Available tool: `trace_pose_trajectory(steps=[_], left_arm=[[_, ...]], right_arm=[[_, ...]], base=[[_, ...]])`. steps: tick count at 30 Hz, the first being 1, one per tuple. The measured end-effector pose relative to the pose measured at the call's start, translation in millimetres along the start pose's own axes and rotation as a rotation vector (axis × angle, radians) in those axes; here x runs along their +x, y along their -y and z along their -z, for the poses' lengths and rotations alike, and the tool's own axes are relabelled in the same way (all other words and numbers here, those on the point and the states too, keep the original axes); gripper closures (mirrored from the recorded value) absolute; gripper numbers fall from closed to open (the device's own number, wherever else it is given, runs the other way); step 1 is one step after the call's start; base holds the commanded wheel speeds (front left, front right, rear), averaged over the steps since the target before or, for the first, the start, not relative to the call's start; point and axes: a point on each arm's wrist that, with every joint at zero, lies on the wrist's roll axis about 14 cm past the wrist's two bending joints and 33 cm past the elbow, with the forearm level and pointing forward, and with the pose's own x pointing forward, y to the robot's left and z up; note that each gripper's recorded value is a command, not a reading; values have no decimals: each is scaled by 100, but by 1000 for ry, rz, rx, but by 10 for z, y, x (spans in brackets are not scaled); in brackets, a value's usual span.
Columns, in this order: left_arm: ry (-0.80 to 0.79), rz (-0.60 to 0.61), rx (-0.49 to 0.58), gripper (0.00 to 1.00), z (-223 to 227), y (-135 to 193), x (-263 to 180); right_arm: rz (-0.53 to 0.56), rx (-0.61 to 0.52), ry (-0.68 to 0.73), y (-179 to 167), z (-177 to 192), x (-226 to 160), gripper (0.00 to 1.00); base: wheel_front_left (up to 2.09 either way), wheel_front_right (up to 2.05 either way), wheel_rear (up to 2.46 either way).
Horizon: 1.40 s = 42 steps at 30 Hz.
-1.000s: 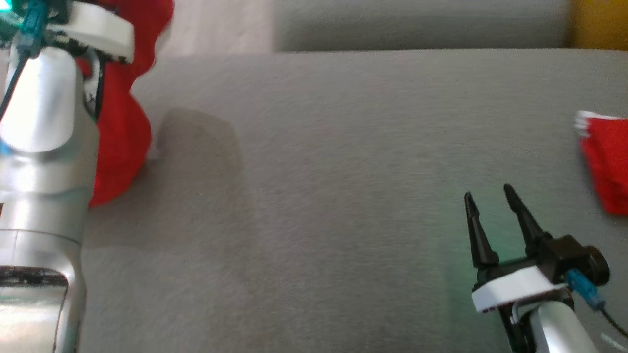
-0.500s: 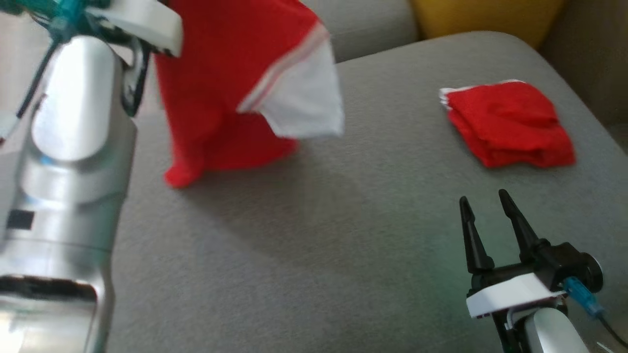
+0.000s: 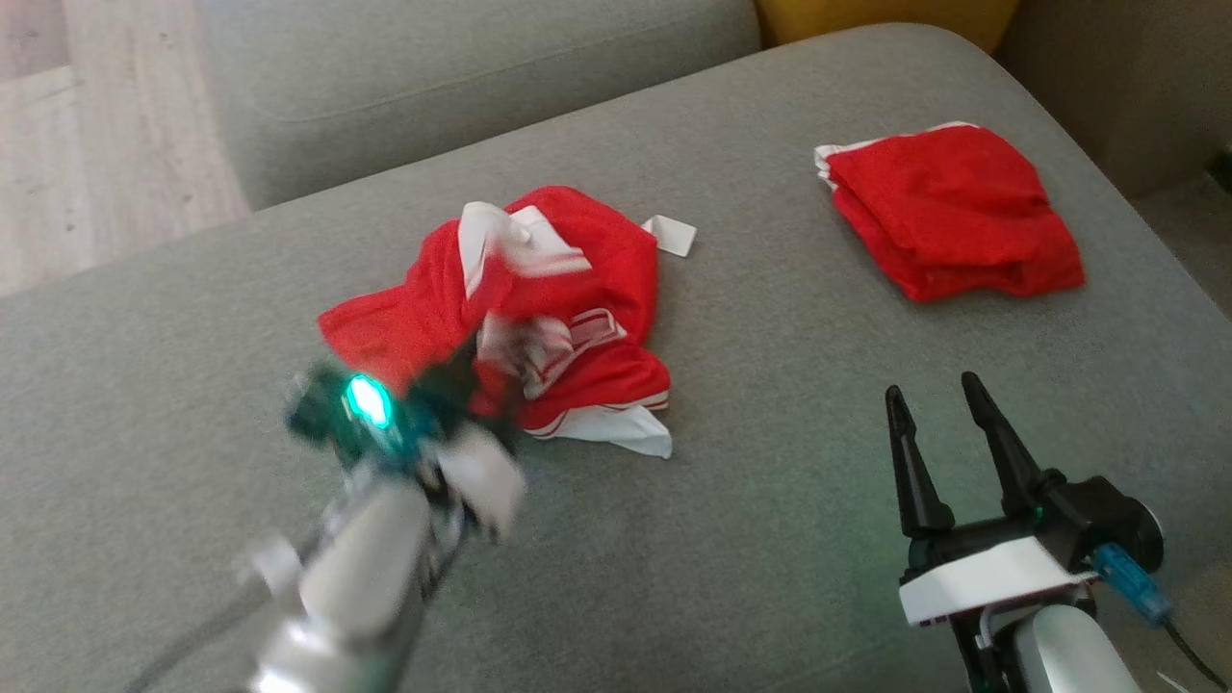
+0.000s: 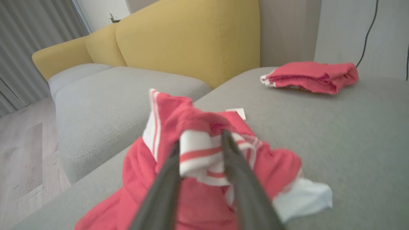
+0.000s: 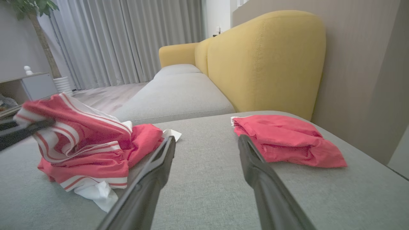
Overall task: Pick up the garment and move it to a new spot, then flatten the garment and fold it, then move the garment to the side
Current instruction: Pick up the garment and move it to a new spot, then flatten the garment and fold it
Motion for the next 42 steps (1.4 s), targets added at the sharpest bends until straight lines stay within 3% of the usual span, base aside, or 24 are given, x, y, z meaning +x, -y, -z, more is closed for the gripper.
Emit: trace_pose_trajectory(steps=[2,6,11,17,22,30,42], left_arm=[[-19,4,5,0,199,133,-138],[-12,-116,-56,0,310,76,-383],[88,-340,-145,0,156,-169,-848],[47,-609,-221,0,455,-361,-1679],[76,-780,-241,0,453,-497,-2215],[75,-848,-207,0,483,-399,-2575],[80,-858,-190,0,471,-428,-2639]], right_arm=[[-15,2,4,-47,-9,19,0],[-59,8,8,-182,-11,56,0],[-154,27,-42,-497,163,-5,0],[-259,59,-85,-839,295,-10,0],[-320,55,-93,-1014,318,-23,0],[-357,55,-118,-1103,394,-144,0],[-353,69,-105,-1100,353,-140,0]], base=[[0,0,0],[0,0,0],[0,0,0],[0,0,0],[0,0,0],[0,0,0],[0,0,0]])
